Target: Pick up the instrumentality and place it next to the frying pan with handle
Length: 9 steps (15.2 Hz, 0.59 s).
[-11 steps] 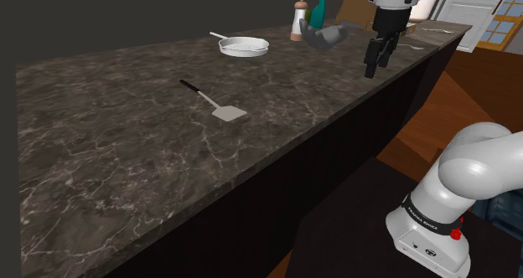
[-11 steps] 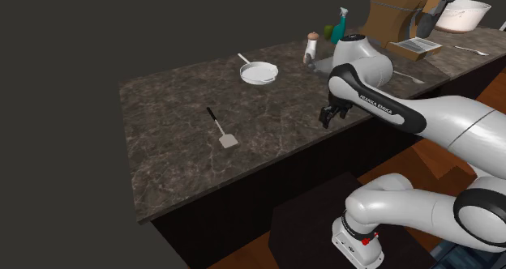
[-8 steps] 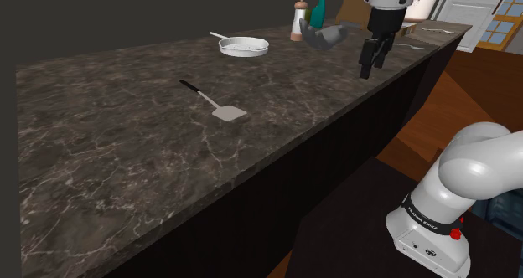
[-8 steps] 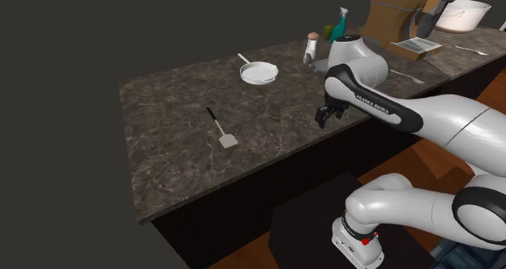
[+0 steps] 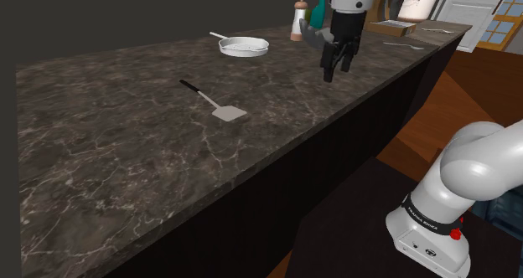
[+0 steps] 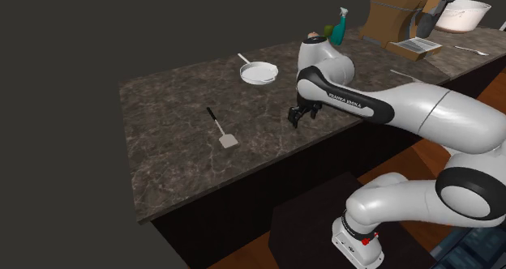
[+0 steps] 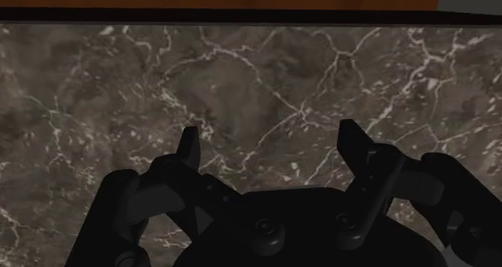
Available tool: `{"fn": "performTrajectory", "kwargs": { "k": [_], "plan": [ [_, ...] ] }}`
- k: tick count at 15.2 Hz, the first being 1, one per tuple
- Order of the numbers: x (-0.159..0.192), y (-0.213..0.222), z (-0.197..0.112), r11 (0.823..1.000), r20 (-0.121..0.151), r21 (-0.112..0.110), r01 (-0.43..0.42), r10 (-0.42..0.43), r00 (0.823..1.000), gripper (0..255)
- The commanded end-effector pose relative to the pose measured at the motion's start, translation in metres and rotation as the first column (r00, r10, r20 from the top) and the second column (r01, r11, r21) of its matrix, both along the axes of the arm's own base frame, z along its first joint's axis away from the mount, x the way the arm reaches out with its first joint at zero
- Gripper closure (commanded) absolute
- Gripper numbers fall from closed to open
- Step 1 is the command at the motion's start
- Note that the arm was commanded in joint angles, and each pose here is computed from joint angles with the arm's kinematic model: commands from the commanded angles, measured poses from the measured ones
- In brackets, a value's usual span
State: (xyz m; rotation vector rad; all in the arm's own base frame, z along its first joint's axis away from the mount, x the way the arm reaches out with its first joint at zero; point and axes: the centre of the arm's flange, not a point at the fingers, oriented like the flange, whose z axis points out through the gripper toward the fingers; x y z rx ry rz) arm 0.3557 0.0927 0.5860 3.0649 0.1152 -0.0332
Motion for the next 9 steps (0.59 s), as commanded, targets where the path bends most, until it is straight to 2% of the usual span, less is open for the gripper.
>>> {"fn": "performTrajectory", "kwargs": {
  "k": [1, 9],
  "plan": [
    [0.012, 0.022, -0.001, 1.0, 0.007, 0.007, 0.003, -0.003, 1.0, 0],
    [0.064, 0.108, -0.006, 0.999, 0.031, 0.029, 0.013, -0.014, 0.999, 0]
  ]
}}
